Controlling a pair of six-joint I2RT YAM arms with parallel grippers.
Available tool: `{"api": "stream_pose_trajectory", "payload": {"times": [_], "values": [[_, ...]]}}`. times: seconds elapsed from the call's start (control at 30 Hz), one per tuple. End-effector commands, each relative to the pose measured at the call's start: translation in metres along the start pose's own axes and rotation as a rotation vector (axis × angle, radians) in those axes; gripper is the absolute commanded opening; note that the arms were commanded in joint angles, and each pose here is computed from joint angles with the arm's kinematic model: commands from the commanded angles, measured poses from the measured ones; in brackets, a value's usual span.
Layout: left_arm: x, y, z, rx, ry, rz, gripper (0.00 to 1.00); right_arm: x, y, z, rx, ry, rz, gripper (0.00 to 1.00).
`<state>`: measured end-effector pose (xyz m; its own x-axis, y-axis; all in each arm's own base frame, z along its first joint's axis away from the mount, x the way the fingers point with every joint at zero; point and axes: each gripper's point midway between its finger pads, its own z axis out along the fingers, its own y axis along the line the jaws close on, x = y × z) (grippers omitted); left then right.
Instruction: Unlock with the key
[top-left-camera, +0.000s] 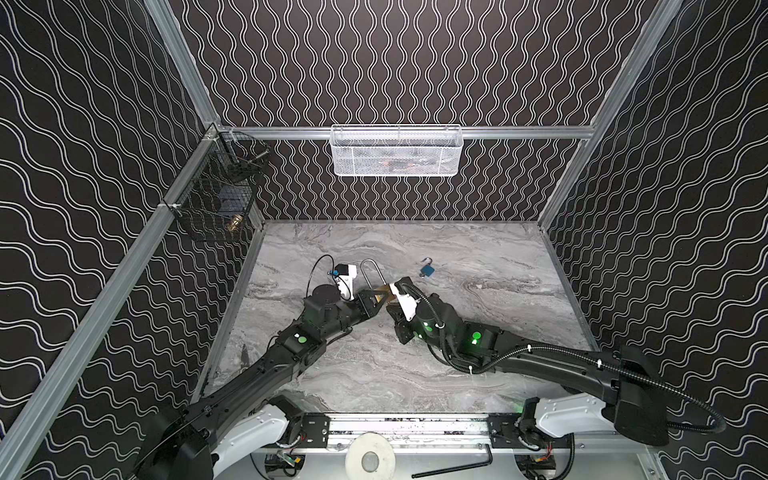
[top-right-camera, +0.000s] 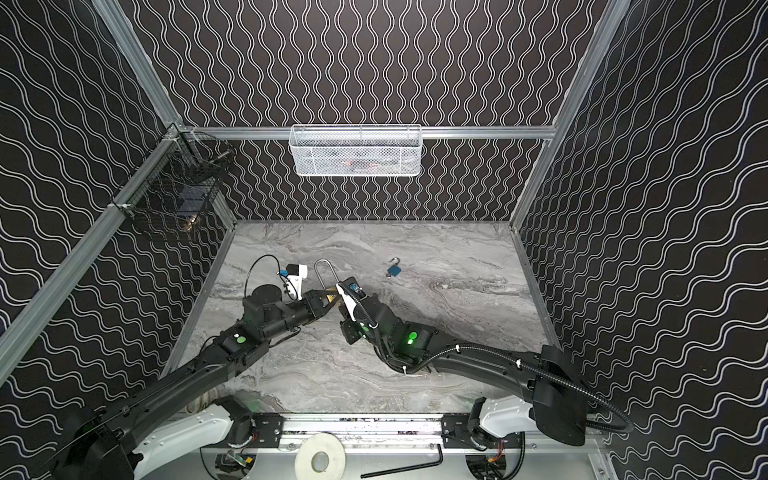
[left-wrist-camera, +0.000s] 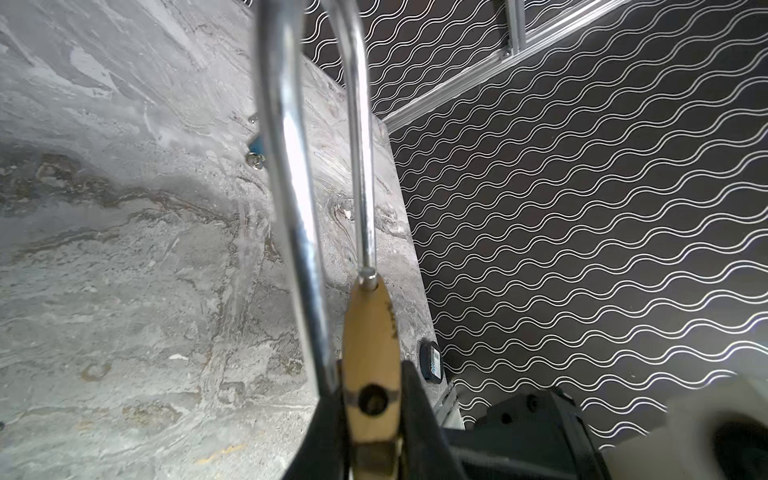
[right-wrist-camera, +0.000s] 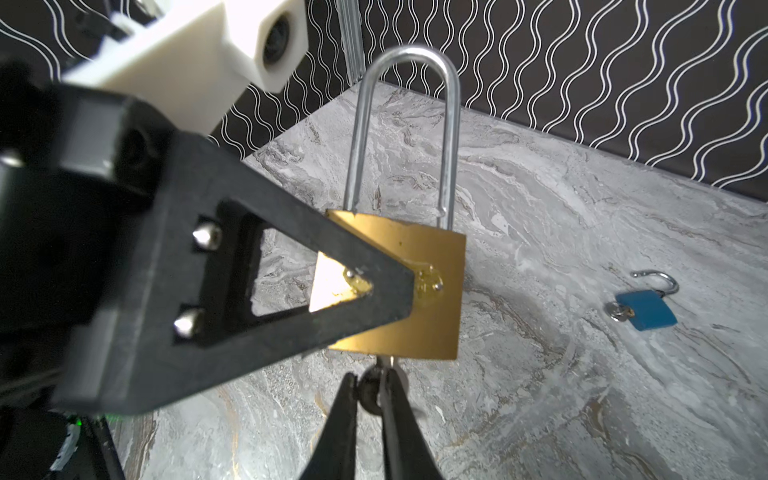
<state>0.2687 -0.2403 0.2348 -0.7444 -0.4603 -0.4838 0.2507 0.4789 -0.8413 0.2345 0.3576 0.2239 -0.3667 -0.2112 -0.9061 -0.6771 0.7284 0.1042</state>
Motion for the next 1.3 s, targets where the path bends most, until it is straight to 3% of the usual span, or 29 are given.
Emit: {"api": "stream_pose_trajectory", "payload": {"times": [0.0,0.37,0.6,0.77,0.93,1.13,1.27], "values": [[-0.016,-0.037,-0.005,0.153,-0.069,0.087,0.00,-0.009,0.001,-0.003,-0.006,-0.035,0.016,0.23],[-0.007,-0.051,-0.021,0.255,-0.072,0.276,0.00,-0.018,-0.007,-0.026,-0.001,-0.101,0.057,0.30],[0.006,-0.053,-0.028,0.289,-0.019,0.407,0.00,-0.034,-0.022,-0.068,-0.008,-0.207,0.117,0.51],[0.025,-0.043,-0.025,0.262,0.099,0.513,0.00,-0.059,-0.014,-0.091,-0.238,-0.266,0.157,0.58],[0.041,-0.046,-0.024,0.321,0.184,0.555,0.00,-0.082,-0.027,-0.104,-0.418,-0.340,0.219,0.63],[0.045,-0.051,-0.026,0.366,0.189,0.554,0.00,-0.088,-0.018,-0.084,-0.494,-0.307,0.215,0.63],[0.044,-0.051,-0.026,0.362,0.186,0.554,0.00,-0.088,-0.023,-0.072,-0.473,-0.296,0.247,0.63]]}}
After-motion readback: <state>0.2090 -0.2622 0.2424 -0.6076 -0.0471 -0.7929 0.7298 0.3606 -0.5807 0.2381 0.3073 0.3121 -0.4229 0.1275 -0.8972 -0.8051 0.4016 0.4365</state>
